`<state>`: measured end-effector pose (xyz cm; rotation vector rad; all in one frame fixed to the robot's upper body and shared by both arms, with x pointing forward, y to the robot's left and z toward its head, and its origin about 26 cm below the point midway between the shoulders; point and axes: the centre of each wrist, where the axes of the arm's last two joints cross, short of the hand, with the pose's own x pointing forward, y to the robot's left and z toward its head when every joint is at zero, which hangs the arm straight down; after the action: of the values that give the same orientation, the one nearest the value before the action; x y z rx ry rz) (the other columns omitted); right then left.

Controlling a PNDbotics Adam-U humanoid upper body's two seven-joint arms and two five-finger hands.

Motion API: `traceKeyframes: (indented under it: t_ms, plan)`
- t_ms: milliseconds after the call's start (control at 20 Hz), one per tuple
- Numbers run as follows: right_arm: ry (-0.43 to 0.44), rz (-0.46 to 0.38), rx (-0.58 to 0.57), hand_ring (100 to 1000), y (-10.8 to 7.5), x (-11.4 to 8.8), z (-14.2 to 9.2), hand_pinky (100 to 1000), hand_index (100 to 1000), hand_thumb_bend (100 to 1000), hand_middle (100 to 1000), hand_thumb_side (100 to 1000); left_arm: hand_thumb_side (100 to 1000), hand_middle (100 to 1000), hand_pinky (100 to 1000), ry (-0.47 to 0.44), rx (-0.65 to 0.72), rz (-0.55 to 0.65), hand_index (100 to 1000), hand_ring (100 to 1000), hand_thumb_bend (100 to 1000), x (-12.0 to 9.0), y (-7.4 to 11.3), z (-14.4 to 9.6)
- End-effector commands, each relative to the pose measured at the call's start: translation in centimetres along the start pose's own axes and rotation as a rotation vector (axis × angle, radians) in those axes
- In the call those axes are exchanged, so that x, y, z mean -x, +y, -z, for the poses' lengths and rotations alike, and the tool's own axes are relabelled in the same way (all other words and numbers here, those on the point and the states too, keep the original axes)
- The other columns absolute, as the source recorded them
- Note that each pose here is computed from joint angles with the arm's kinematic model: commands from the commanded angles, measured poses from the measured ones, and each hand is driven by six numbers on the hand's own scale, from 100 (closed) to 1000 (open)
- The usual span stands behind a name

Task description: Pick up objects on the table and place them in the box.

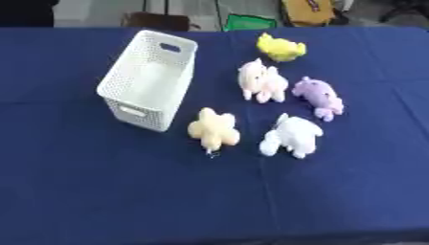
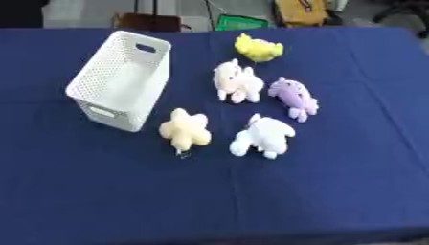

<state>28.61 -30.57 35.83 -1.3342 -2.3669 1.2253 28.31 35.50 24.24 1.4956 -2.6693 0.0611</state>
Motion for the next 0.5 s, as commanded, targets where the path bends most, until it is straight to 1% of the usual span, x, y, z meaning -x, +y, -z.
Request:
traceKeyframes:
  t_ms: [50, 200, 300, 350, 400, 500]
  plan:
    - [-0.057, -0.034, -0.101, 916, -0.9, -0.9, 1.1, 800, 926, 100, 881, 1000, 928, 955, 885, -0.046, 0.004, -0.008, 948, 968, 100, -0.3, 0.1, 1.3]
    - [-0.08, -0.059, -0.169, 922, -0.5, -1.6, 1.8, 802, 934, 100, 894, 1000, 929, 955, 885, -0.047, 0.01, -0.012, 948, 968, 100, -0.3, 0.1, 1.4]
    - [-0.113, -0.085, -0.292, 940, 0.0, -2.3, 2.3, 813, 948, 100, 911, 1000, 928, 954, 885, -0.055, 0.021, -0.015, 947, 968, 100, -0.4, 0.0, 1.5]
    - [-0.121, -0.097, -0.336, 940, 0.1, -2.5, 2.5, 813, 948, 100, 911, 1000, 928, 954, 885, -0.056, 0.024, -0.016, 947, 968, 100, -0.4, 0.0, 1.5]
    - [-0.128, -0.107, -0.371, 955, 0.2, -2.8, 2.7, 830, 972, 100, 913, 1000, 928, 954, 885, -0.055, 0.025, -0.016, 947, 968, 100, -0.4, 0.0, 1.5]
    - [-0.159, -0.134, -0.451, 956, 0.5, -3.4, 3.2, 836, 974, 100, 910, 1000, 928, 954, 885, -0.055, 0.032, -0.02, 947, 968, 100, -0.4, 0.0, 1.4]
